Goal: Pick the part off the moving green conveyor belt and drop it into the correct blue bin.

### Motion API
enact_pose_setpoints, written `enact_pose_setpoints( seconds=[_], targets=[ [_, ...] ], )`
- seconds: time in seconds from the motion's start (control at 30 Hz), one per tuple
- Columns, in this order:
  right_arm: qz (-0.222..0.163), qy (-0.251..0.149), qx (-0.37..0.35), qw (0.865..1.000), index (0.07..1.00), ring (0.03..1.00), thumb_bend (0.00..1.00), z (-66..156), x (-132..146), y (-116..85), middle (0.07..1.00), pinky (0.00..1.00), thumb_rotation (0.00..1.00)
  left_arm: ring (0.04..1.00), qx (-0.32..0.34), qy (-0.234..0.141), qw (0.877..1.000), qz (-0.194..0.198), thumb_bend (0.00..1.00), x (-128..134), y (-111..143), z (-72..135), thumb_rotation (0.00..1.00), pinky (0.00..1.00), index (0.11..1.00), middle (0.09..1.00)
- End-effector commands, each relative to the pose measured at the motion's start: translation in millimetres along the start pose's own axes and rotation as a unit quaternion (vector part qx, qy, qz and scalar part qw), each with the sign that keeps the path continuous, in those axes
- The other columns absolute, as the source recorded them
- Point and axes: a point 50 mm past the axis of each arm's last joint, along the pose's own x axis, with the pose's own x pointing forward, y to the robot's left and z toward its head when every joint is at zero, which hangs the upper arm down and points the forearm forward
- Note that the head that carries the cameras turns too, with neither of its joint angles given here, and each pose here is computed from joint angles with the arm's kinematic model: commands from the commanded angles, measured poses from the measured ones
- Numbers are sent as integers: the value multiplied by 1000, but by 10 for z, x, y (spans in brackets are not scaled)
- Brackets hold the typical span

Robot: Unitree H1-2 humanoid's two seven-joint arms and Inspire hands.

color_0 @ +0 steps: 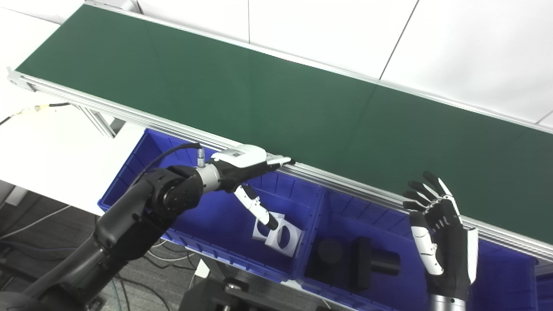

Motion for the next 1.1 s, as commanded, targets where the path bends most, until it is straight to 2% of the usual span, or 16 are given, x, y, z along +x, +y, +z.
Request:
enact_pose_setpoints(
  seconds=[0.0,0.1,0.17,0.23,0.37,0.4,0.47,0.63,0.83,0.93,1.07],
  targets=[
    [-3,-26,6,1000,849,702,521,61,39,31,762,620,677,928,-76,-63,994,54,1000,-71,92,112,819,875,941,940],
    [-3,-24,4,1000,848,702,522,26,29,64,762,622,678,896,-181,-107,975,72,1000,-101,53,104,863,801,912,914],
    [-3,-23,4,1000,845,699,525,6,19,87,760,627,671,874,-232,-128,961,76,1000,-96,30,88,863,811,897,892],
    [-1,-22,6,1000,844,697,533,-9,11,109,759,628,668,869,-266,-146,949,82,1000,-85,2,67,849,836,882,873],
    [12,-17,9,1000,849,701,551,-39,-15,151,767,635,673,838,-337,-177,918,110,1000,-17,-128,61,802,800,859,840],
    [15,-15,9,1000,853,706,560,-46,-21,158,772,636,676,833,-345,-182,913,117,1000,2,-160,56,785,785,860,839],
    [18,-15,9,1000,857,711,572,-60,-33,170,778,638,678,831,-356,-187,907,123,1000,45,-223,40,757,776,865,841],
    [23,-11,10,1000,862,717,615,-113,-67,213,784,643,694,878,-383,-184,896,125,1000,183,-447,9,686,823,910,899],
    [33,7,10,999,872,738,624,-169,-119,275,801,654,693,917,-431,-180,875,131,1000,332,-746,-53,621,863,918,923],
    [37,11,11,999,871,738,619,-200,-148,319,800,652,685,912,-456,-173,862,141,1000,374,-926,-93,628,862,906,916],
    [40,15,6,999,862,736,602,-235,-173,401,798,645,676,889,-464,-163,857,157,1000,380,-1138,-115,655,833,870,880]
  ],
)
